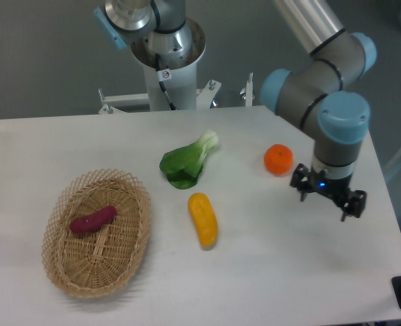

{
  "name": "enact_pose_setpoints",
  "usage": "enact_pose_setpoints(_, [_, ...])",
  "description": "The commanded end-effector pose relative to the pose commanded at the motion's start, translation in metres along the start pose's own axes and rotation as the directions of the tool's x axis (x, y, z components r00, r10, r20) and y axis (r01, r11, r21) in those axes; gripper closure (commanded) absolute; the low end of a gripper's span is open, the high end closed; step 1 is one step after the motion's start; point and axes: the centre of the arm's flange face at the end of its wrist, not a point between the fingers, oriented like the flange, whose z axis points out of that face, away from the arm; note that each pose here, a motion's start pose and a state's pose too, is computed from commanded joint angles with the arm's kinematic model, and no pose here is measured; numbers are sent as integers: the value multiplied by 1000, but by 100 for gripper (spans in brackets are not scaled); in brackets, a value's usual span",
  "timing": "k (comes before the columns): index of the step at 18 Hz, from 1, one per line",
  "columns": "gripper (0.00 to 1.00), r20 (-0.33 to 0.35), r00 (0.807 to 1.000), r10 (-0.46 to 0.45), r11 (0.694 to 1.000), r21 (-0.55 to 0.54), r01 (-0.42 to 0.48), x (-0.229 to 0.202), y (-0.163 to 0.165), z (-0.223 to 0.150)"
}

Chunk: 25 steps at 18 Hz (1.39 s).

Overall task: Pick up the sweet potato from the basket
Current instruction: 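Swing the gripper over the wicker basket above the purple sweet potato, then lower the gripper into the basket onto the sweet potato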

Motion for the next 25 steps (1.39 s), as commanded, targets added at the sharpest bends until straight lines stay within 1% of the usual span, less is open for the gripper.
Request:
enact_pose_setpoints(3, [0, -13, 1000, 10, 1000, 7, -9, 37, -37, -3])
enact_pose_setpoints(7, [0, -8, 999, -39, 999, 33, 39, 76, -79, -20])
enact_pose_setpoints(9, [0, -13, 1000, -20, 999, 44, 20, 101, -103, -25])
enact_pose_setpoints(12, [0, -17, 999, -27, 998, 61, 28, 138, -137, -35])
enact_pose_setpoints(15, [0, -28, 1000, 10, 997, 73, -8, 185, -172, -40])
enact_pose_setpoints(17, [0, -45, 998, 39, 997, 72, -36, 215, -188, -36])
enact_pose_setpoints(20, [0, -80, 992, 95, 994, 53, -91, 262, -199, -23])
enact_pose_setpoints(25, [0, -139, 977, 160, 987, 7, -161, 317, -195, 6])
